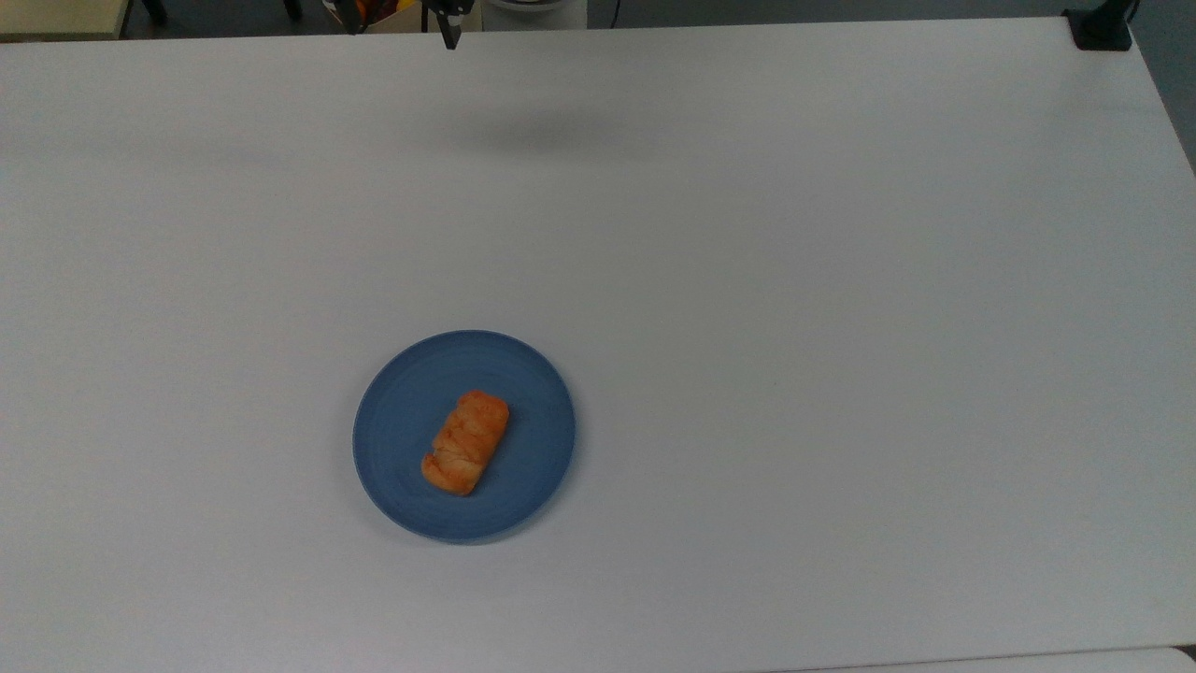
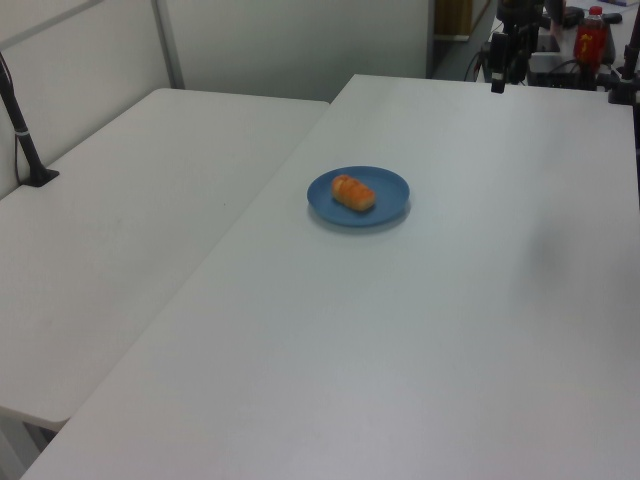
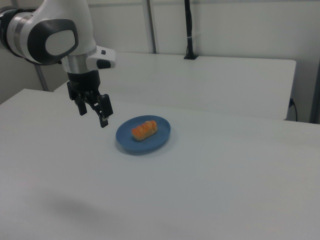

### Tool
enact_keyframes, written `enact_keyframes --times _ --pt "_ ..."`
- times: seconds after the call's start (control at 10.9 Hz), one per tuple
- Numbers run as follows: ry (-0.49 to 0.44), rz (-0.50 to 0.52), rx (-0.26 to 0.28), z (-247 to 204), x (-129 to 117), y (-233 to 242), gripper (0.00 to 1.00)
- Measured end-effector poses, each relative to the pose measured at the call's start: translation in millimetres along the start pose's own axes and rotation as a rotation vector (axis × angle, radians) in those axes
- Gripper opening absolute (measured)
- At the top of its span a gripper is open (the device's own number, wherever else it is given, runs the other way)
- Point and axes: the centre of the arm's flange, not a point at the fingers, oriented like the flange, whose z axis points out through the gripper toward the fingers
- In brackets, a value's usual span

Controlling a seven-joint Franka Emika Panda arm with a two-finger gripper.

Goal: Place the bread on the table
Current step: 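Move the open gripper down over the orange bread roll on the blue plate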

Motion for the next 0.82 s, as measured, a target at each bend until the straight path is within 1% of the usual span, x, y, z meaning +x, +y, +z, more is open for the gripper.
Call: enact_keyframes --times 0.09,0.37,0.64,0.82 --pt "-0.007 0.001 -0.002 4 2 0 1.0" --pt "0.03 0.01 -0.002 -11 11 3 1.0" --pt "0.029 0.016 -0.008 -8 21 5 1.0" --pt "0.044 0.017 -0.008 -8 39 0 1.0"
